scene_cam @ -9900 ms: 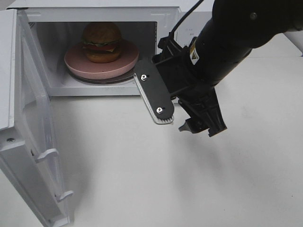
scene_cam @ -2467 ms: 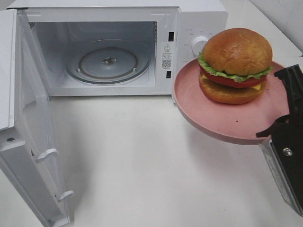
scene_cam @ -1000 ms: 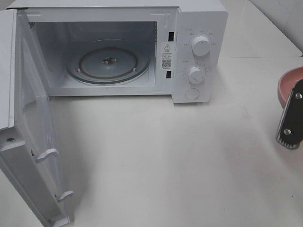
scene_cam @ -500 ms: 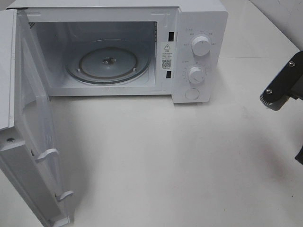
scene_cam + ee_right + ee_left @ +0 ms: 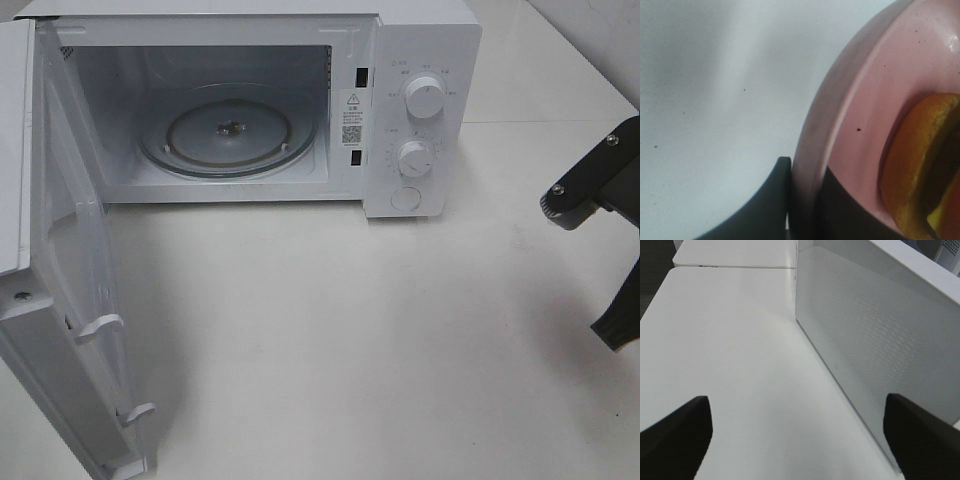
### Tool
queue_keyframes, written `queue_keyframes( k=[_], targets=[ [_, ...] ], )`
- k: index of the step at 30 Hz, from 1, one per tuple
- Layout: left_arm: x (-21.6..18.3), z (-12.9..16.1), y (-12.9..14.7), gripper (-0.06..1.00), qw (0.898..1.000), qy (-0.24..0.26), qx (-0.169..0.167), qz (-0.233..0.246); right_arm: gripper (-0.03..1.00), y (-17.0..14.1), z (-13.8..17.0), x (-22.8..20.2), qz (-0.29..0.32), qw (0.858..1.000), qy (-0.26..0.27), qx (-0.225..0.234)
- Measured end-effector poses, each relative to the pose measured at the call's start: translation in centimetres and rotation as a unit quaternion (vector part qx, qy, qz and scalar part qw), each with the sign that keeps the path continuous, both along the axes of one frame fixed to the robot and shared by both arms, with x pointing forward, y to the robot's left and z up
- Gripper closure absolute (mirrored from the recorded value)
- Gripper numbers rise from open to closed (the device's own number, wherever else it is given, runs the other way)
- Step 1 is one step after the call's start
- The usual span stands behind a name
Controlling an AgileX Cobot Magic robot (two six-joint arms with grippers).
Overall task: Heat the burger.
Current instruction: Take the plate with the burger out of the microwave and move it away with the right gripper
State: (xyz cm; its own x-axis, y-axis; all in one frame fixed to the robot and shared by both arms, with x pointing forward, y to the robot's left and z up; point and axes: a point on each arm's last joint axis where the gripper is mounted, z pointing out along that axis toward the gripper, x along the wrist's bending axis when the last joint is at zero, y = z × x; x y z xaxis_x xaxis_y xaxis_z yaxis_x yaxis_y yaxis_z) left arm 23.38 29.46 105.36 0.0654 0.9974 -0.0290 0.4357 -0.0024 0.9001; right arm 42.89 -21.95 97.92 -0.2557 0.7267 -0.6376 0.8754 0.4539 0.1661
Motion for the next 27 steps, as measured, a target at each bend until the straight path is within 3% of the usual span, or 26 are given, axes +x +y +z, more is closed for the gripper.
queue_keyframes(
  k=[16,27],
  targets=[
    [0.0,0.0,0.0,0.07,1.0,0.0,0.0,0.0,0.87,-0.9,-2.0,-0.8,-0.018,1.0,-0.015,0.016],
    [0.0,0.0,0.0,0.07,1.0,0.0,0.0,0.0,0.87,-1.6,-4.7,0.9,-0.044,0.998,0.0,0.033]
  ],
)
